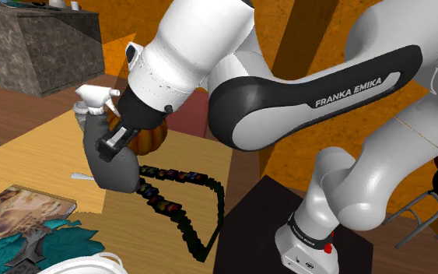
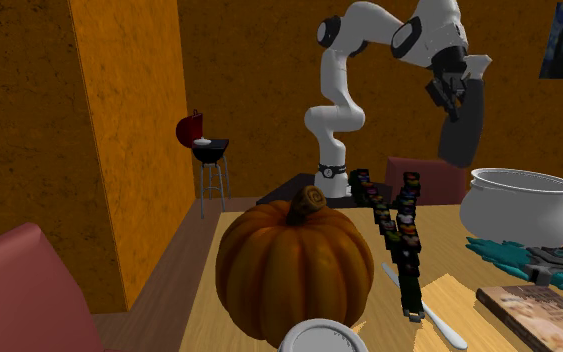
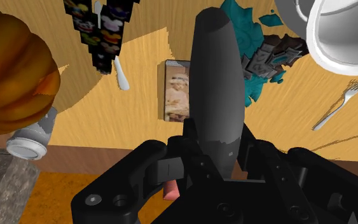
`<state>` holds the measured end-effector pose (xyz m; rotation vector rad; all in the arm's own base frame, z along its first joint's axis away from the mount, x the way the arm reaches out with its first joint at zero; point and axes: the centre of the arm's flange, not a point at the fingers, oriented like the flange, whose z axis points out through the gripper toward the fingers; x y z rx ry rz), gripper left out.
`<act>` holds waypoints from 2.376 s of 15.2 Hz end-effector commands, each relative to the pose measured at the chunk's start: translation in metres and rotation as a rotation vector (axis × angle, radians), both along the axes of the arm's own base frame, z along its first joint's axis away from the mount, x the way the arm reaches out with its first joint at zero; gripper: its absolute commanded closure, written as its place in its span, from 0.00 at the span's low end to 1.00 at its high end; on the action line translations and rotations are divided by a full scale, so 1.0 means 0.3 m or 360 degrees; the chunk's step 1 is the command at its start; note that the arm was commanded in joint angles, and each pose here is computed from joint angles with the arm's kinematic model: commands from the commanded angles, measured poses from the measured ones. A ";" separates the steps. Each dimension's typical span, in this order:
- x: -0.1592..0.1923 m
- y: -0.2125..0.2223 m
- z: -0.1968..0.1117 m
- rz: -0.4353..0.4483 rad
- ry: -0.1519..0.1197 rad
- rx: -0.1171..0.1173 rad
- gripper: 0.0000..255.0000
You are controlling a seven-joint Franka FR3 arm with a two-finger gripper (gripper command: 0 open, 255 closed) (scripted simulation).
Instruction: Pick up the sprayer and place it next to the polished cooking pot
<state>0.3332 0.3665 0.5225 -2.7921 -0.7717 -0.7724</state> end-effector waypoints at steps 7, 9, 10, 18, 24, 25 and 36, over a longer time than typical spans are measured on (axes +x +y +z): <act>0.000 0.004 -0.138 0.0000 -0.0001 0.0001 1.00; 0.000 0.004 -0.173 0.0000 -0.0001 0.0001 1.00; 0.000 0.004 -0.191 0.0000 -0.0001 0.0001 1.00; 0.000 0.004 -0.332 0.0000 -0.0001 0.0001 1.00; 0.000 0.004 -0.437 0.0000 -0.0001 0.0001 1.00; 0.000 0.004 -0.455 0.0000 -0.0001 0.0001 1.00; 0.000 0.004 -0.648 0.0000 -0.0001 0.0001 1.00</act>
